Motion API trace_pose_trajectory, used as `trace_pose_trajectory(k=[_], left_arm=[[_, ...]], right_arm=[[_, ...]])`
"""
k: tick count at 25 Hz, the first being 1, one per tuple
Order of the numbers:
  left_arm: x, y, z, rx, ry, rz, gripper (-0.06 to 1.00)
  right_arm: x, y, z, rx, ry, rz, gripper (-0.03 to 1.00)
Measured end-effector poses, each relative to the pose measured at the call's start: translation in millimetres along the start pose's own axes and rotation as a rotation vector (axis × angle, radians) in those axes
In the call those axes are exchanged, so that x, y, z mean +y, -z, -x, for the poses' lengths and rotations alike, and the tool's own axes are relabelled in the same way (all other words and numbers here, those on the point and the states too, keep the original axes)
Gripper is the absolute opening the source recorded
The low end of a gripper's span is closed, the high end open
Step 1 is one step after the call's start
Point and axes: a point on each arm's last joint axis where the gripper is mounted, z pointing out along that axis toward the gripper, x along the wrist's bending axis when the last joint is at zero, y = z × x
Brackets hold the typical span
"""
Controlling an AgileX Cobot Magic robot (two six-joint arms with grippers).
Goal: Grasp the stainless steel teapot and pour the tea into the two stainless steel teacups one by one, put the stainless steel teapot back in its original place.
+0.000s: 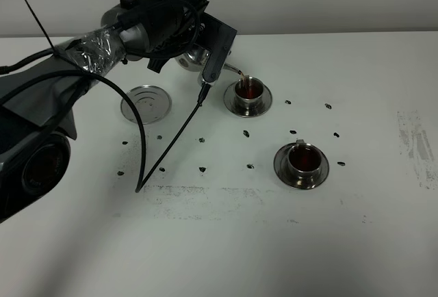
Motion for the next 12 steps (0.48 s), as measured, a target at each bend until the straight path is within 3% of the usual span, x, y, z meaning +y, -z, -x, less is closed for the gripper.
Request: trace_pose_trajectory(k=[12], left_arm=[[-0.3,0.2,-0.4,0.004,-0.008,-0.007,0.18]], right_arm=[[0.0,0.0,0.0,0.000,0.000,0.000,0.59]])
